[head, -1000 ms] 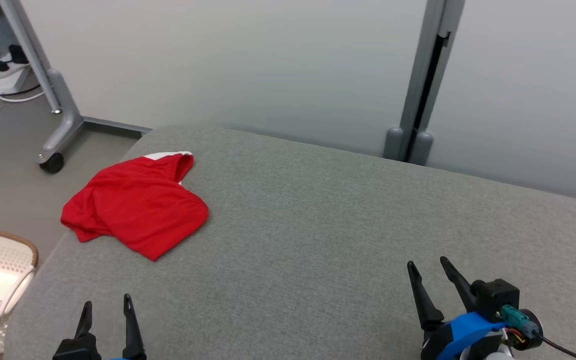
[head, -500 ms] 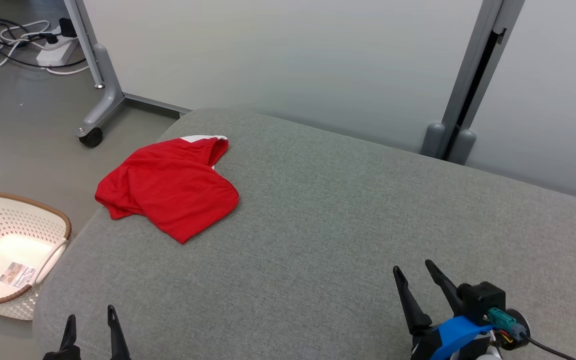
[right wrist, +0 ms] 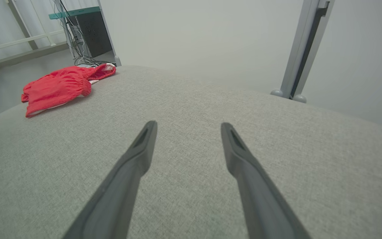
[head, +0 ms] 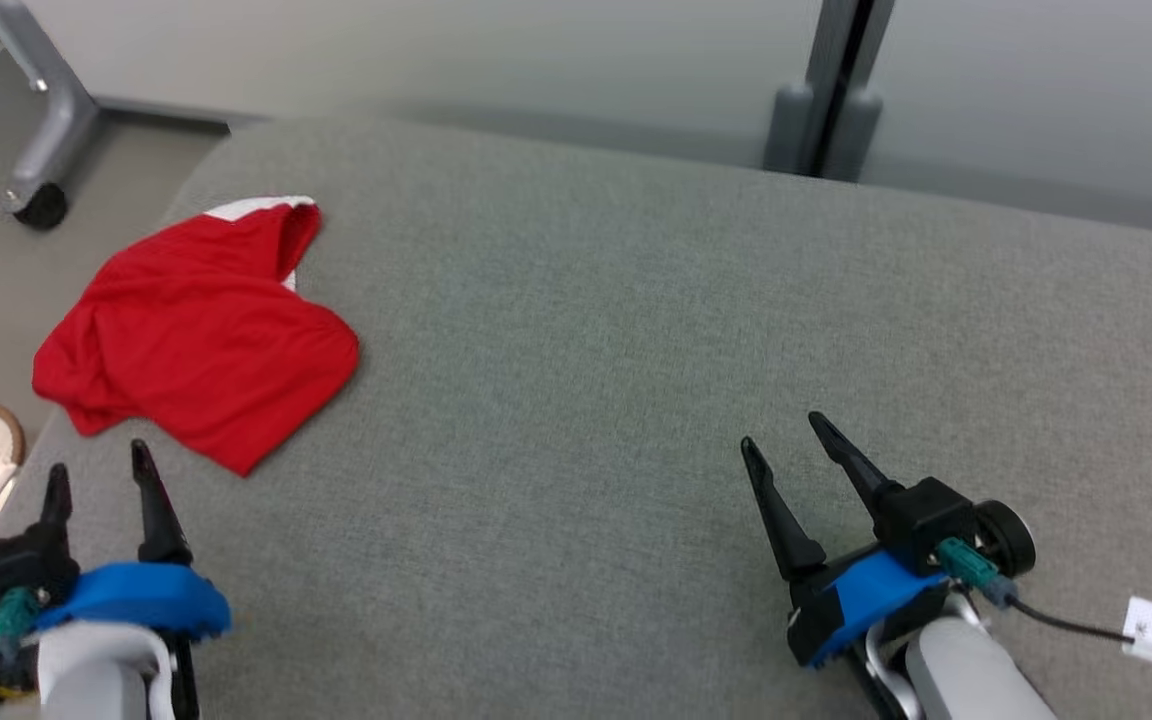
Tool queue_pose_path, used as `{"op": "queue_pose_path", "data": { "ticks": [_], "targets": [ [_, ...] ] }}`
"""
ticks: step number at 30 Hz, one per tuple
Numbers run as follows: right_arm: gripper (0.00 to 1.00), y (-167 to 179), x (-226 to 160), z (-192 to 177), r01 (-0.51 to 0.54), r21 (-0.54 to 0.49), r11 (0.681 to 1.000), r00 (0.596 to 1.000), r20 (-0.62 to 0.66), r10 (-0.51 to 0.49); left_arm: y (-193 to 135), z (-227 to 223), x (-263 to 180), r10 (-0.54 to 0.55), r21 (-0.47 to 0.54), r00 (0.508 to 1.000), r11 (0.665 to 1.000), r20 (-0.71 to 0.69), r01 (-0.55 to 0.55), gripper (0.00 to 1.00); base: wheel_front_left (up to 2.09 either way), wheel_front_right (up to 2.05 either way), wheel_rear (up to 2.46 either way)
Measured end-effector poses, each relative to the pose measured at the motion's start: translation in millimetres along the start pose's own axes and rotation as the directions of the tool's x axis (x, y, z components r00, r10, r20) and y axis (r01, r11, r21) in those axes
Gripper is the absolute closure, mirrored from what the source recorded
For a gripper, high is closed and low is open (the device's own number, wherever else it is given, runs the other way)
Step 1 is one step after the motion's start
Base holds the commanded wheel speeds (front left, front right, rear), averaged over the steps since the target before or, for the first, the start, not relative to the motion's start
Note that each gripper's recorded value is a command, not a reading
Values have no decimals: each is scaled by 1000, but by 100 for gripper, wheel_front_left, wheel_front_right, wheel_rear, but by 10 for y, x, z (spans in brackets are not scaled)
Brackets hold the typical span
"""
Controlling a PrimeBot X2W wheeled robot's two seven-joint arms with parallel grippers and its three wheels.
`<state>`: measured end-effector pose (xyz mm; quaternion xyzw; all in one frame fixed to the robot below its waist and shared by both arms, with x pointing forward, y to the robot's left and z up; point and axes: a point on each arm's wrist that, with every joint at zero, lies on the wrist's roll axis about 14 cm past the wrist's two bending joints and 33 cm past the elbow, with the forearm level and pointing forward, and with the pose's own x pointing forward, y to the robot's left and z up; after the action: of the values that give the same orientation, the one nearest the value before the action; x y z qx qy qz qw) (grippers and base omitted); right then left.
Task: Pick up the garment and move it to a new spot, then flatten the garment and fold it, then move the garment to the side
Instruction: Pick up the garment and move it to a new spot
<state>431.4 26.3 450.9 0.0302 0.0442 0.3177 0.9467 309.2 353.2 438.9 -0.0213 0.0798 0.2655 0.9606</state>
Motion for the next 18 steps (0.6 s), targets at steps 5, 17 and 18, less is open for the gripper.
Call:
{"op": "queue_pose_path", "data": {
  "ticks": [5, 17, 18],
  "targets": [
    [0, -131, 102, -5, 9, -9, 1000, 1000, 22, -9, -242, 30, 484, -57, 48, 998, 997, -23, 58, 0, 0, 0, 0],
    [0, -478, 163, -15, 70, -14, 997, 996, 59, -69, -512, -610, 1041, -72, 117, 958, 987, -278, 108, 0, 0, 0, 0],
    [0, -505, 155, -15, 78, -14, 997, 995, 60, -77, -522, -666, 1035, -69, 108, 952, 988, -299, 105, 0, 0, 0, 0]
  ]
}}
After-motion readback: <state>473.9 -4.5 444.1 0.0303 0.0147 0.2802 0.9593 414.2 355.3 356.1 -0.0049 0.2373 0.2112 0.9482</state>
